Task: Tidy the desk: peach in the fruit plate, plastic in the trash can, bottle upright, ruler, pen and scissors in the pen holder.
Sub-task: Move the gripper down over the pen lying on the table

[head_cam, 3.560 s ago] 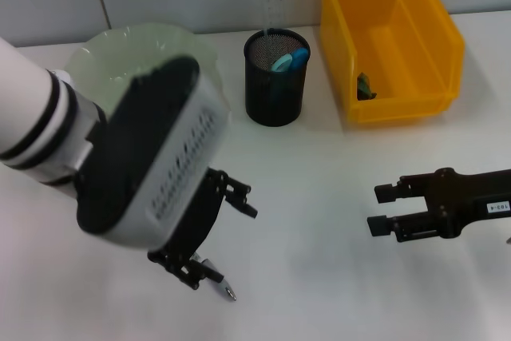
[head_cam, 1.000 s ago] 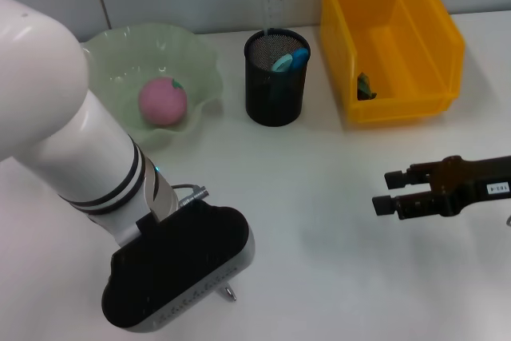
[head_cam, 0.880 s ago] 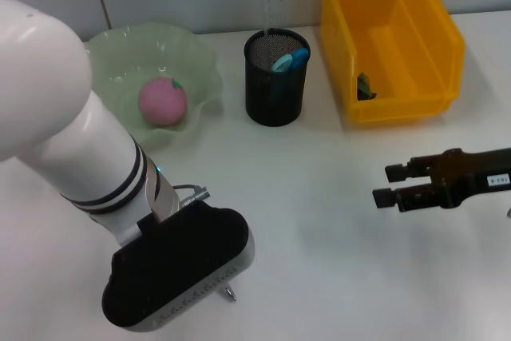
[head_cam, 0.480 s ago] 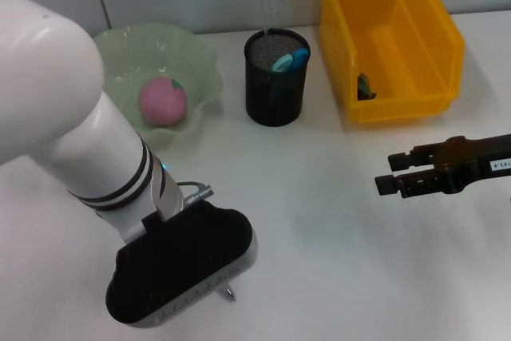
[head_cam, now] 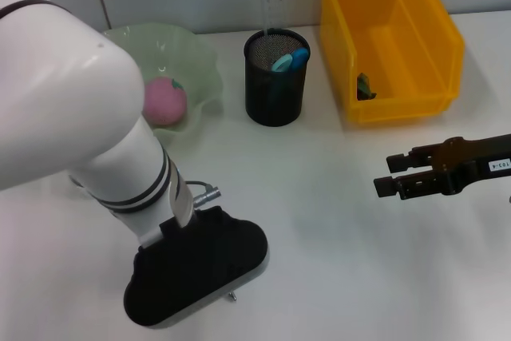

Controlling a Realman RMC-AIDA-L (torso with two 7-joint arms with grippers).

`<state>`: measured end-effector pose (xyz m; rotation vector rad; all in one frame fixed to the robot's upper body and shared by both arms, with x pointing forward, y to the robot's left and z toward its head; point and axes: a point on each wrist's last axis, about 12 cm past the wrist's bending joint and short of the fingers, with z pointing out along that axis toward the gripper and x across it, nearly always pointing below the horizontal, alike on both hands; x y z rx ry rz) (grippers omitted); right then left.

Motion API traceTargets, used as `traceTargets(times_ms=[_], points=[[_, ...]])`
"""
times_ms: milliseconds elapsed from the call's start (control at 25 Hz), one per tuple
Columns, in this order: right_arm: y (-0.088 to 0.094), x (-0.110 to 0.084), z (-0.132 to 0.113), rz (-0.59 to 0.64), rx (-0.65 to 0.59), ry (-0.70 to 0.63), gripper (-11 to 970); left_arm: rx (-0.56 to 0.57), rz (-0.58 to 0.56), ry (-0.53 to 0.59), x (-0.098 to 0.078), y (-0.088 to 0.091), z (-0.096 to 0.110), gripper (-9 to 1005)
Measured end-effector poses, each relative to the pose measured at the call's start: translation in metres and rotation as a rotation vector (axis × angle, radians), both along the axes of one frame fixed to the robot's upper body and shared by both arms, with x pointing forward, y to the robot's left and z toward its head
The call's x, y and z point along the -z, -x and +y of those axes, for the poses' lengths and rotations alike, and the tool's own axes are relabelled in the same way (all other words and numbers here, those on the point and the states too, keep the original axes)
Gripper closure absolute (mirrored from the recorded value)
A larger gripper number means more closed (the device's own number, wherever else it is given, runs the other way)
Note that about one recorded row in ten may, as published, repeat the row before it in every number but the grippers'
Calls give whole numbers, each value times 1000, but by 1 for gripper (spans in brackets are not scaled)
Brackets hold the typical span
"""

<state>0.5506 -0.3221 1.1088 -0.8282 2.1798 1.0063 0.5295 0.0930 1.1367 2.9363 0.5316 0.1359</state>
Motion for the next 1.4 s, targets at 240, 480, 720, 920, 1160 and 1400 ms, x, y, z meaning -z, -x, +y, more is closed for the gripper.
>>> traceTargets(times_ms=[240,480,720,920,1160,1400], points=[[0,0,0,4,-4,2,219,-4,-24,-7,3,-3,-5,252],[-1,0,2,4,-13,10,219,-13,-44,-29,5,-4,-9,256],[-1,0,3,5,-21,16,218,-14,-38,-49,6,-2,-9,260],[0,1,3,7,-22,15,218,-8,-38,-57,8,1,-11,262],[1,1,3,10,-21,14,219,-15,-46,-62,8,0,-13,263],[0,1,4,7,-24,14,221,-20,-56,-71,8,0,-13,265]])
